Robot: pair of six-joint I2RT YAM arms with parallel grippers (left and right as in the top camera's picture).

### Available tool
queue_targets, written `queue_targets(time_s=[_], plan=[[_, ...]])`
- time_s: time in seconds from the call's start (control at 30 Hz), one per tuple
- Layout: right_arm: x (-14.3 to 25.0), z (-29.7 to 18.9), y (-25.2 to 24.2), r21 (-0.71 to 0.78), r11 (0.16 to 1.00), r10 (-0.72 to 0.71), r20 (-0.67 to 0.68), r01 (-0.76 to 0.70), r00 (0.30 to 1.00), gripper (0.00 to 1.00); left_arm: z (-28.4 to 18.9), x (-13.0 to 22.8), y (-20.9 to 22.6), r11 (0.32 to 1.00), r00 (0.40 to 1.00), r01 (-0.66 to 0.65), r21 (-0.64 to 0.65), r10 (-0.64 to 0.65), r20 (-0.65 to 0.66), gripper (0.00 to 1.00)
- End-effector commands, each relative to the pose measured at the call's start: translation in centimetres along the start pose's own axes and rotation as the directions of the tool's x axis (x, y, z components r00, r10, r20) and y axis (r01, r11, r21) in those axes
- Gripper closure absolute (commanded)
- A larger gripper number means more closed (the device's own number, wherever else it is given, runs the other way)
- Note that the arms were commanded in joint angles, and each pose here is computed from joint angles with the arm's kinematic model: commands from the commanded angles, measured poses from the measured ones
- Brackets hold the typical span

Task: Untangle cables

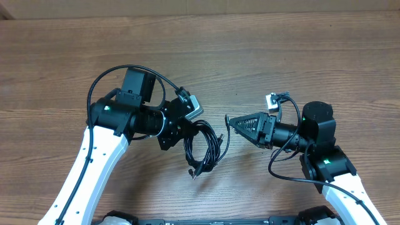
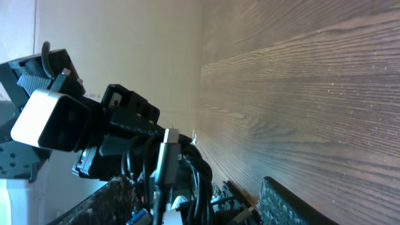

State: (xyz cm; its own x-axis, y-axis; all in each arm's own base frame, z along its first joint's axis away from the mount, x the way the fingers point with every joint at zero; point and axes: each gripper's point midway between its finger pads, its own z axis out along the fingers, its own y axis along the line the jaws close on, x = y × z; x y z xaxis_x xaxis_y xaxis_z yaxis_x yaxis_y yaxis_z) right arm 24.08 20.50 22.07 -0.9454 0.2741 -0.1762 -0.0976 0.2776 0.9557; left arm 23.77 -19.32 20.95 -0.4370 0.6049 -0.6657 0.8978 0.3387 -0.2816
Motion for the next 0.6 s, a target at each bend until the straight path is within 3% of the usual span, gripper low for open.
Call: queue_targets(time_s=[0.0,0.2,0.33,0.43,0.57], plan=[[-0.6,0.2,0.6,0.006,0.999,0.032,0.033,-0.032,0.999,0.37,0.4,0.2,0.5,1.0,1.0,0.005,-0.001,-0.005,-0.018,0.96],[-0.1,1.2,0.3,0.039,0.999,0.02,0.045,-0.022,0.999,0.4,1.0,0.3,0.8,0.996,0.996,0.084,0.017,-0.084,-0.025,0.96],[-0.1,2.2,-0.4,0.094,0.995,0.009,0.088,-0.018,0.996,0.5,1.0,0.0,0.4,0.996,0.996,0.085,0.04,-0.084,-0.007,0.96],[-0.1,2.7,-2.0,0.167,0.984,0.045,0.124,-0.065,0.991,0.62,0.9,-0.4,0.0,0.994,0.996,0.083,0.067,-0.084,0.012,0.96],[0.5,3.6,-3.3,0.206,0.972,0.089,0.113,-0.111,0.99,0.88,0.8,-1.5,-1.1,0.987,0.994,0.074,0.14,-0.084,0.069,0.96]])
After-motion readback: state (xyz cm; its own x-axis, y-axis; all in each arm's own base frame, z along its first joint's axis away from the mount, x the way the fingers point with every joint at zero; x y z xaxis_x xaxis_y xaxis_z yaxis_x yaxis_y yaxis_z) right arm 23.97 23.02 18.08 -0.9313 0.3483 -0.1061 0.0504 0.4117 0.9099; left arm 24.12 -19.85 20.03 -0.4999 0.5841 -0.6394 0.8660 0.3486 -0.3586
